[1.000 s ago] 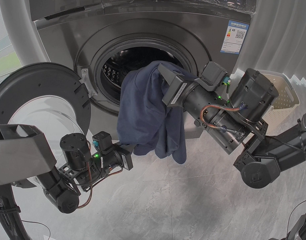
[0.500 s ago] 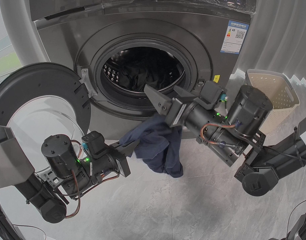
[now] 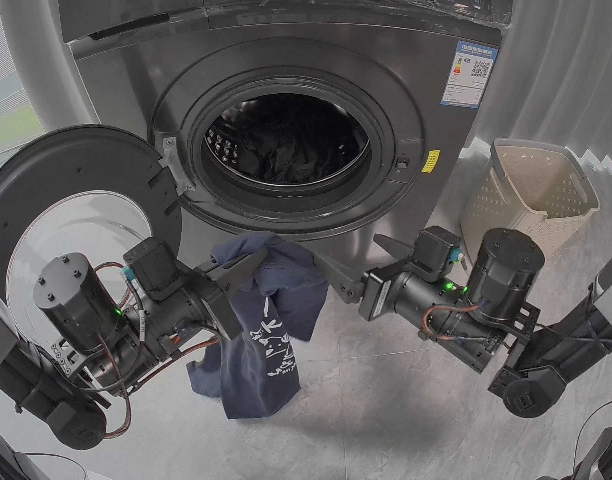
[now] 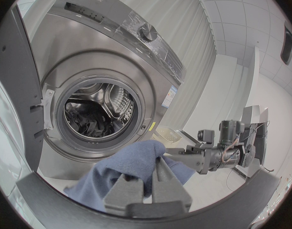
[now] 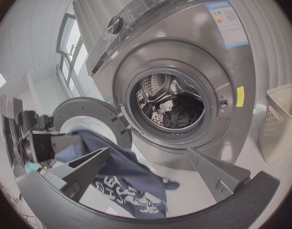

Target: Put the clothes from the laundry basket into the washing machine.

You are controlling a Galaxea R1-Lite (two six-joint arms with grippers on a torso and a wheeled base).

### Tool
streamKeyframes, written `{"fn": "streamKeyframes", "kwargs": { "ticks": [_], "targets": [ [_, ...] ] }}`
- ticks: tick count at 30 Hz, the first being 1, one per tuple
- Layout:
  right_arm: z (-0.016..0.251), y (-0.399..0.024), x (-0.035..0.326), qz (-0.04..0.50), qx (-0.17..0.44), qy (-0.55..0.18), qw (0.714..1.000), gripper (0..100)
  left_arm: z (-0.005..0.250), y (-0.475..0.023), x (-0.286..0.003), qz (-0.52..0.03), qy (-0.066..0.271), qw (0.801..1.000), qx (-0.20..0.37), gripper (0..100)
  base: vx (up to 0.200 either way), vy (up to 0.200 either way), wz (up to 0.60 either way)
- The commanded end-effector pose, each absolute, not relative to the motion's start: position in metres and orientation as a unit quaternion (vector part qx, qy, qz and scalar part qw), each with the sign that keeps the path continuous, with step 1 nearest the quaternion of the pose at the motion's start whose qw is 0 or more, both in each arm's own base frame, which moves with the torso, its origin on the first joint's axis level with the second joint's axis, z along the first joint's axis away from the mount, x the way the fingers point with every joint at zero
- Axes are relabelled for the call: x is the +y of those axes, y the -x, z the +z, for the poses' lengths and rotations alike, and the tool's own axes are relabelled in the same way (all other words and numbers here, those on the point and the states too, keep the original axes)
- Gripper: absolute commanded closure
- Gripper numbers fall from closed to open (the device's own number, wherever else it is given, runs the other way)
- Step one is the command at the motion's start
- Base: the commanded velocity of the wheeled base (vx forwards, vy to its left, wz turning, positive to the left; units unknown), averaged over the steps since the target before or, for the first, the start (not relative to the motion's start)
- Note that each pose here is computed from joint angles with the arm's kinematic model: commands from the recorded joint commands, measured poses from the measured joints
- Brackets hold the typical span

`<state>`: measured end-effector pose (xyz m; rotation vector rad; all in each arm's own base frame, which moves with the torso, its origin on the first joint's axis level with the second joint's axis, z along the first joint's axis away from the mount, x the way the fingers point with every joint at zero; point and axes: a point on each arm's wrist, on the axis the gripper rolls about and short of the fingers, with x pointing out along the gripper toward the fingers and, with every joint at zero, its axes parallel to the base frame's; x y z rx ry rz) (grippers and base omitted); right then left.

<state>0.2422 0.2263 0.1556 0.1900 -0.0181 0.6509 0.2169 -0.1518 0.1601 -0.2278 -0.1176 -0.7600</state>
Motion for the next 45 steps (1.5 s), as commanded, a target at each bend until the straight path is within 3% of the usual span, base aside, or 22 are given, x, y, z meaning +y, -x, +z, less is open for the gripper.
{"fn": "streamKeyframes", "kwargs": {
  "ticks": [1, 16, 28, 35, 45],
  "targets": [
    [0.144, -0.237, 0.216, 0.312, 0.007, -0.079, 0.947, 0, 0.170, -0.204, -0.143, -0.371, 0.117, 0.919, -0.072, 100, 0.000, 0.000, 0.00],
    [0.123, -0.236, 0.199, 0.312, 0.043, -0.049, 0.948, 0, 0.179, -0.184, -0.130, -0.378, 0.128, 0.913, -0.084, 100, 0.000, 0.000, 0.00],
    [0.115, -0.240, 0.228, 0.413, 0.020, -0.064, 0.908, 0, 0.177, -0.186, -0.131, -0.377, 0.128, 0.914, -0.079, 100, 0.000, 0.000, 0.00],
    [0.108, -0.268, 0.250, 0.414, -0.001, -0.068, 0.908, 0, 0.176, -0.186, -0.131, -0.377, 0.128, 0.914, -0.079, 100, 0.000, 0.000, 0.00],
    [0.110, -0.269, 0.269, 0.449, -0.021, -0.074, 0.890, 0, 0.175, -0.187, -0.132, -0.376, 0.128, 0.914, -0.076, 100, 0.000, 0.000, 0.00]
  ]
}}
